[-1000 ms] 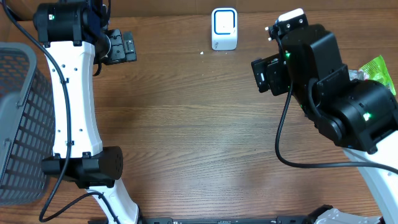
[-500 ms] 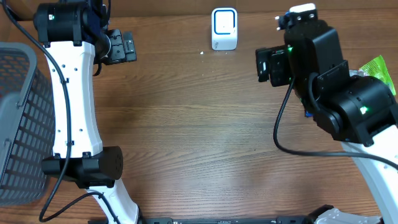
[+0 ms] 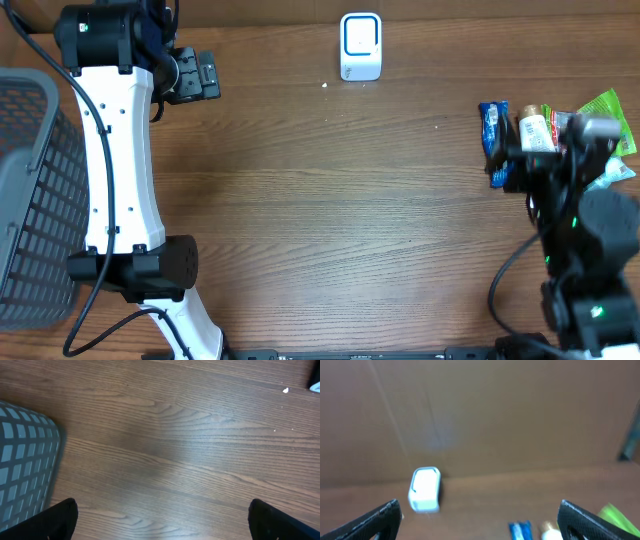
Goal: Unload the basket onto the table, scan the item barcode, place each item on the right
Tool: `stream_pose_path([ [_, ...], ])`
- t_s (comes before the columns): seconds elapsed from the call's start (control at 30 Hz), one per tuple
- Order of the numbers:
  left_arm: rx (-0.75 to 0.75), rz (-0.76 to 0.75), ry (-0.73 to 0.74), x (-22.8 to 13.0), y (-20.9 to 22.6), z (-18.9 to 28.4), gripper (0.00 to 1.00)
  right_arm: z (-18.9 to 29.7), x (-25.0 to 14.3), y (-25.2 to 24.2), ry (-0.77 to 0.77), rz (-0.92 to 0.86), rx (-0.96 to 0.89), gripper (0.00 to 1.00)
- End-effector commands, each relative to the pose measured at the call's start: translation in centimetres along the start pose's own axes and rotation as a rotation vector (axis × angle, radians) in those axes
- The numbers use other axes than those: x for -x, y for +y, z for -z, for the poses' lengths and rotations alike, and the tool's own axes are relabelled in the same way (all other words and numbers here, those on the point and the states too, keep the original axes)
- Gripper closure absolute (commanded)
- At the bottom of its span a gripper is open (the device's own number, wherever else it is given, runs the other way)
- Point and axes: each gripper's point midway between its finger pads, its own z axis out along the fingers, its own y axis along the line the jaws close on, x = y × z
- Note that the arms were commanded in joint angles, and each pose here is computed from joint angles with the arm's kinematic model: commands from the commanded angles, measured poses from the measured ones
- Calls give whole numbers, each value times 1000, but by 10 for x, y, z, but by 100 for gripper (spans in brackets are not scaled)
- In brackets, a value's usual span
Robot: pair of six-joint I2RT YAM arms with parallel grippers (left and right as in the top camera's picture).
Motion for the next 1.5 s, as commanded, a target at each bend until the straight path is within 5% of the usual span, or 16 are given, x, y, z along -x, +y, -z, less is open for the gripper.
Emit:
stream_pose_path([
  [0.0, -12, -16, -23, 3, -4, 7, 0, 16, -27, -16, -59, 18, -24, 0],
  [0.5, -12, -15, -23, 3, -3, 7, 0, 43, -156, -33, -79, 15, 9, 0],
  [1.47, -25, -21, -65, 0, -5, 25, 0, 44, -157, -25, -74, 17, 52, 0],
])
